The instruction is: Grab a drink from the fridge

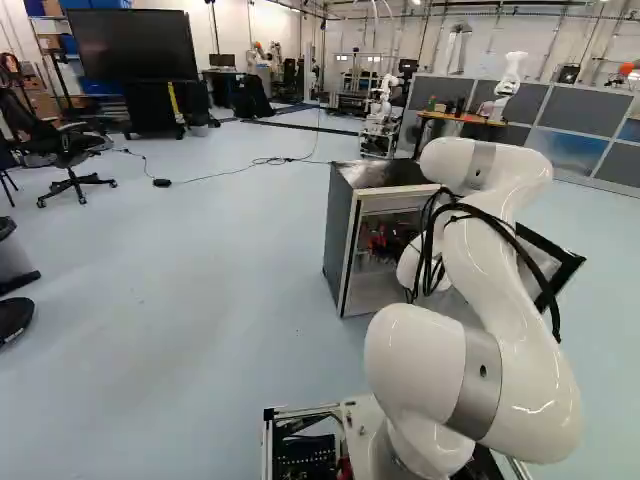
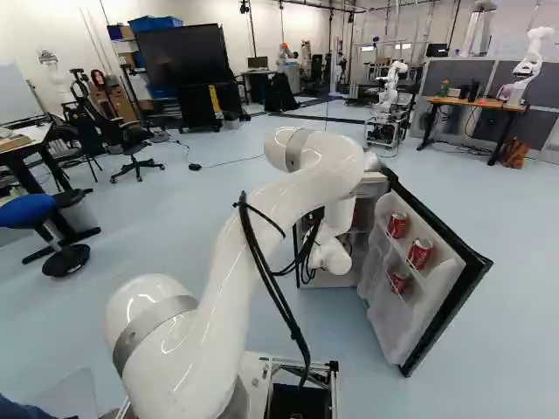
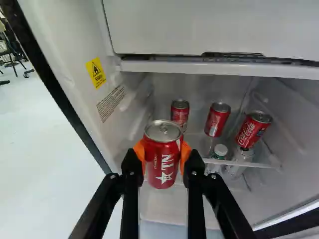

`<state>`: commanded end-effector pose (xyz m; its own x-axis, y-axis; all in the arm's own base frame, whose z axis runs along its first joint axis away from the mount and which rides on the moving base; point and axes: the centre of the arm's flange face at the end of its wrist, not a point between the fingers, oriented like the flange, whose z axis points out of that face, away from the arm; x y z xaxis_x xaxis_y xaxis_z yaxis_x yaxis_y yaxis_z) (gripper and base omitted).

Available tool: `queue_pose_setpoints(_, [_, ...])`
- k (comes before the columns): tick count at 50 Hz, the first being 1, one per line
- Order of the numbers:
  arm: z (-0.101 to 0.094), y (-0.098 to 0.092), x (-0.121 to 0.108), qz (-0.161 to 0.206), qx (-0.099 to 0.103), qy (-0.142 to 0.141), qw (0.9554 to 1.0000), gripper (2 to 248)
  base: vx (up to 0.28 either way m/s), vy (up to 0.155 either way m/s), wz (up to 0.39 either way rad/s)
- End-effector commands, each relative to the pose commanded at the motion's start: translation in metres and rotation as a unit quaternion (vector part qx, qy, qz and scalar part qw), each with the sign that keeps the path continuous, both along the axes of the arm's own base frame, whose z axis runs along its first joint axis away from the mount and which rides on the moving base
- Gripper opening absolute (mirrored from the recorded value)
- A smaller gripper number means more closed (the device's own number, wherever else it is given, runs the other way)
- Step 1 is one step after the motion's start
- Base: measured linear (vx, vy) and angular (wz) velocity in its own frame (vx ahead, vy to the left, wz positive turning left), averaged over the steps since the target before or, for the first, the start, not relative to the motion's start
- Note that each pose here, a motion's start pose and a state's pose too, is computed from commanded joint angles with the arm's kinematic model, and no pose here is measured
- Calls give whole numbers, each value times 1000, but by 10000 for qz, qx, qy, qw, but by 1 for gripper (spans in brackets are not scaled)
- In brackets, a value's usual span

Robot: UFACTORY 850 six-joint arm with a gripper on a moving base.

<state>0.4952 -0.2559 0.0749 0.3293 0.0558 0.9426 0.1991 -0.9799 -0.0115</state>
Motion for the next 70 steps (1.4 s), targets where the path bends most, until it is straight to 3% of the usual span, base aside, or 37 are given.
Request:
queue_pose_setpoints(43, [74,17,-86,-353,175,245,9989,90,0,0,0])
queue_pose_setpoints(70, [110,20,-94,-379,58,81,9992,90,0,0,0])
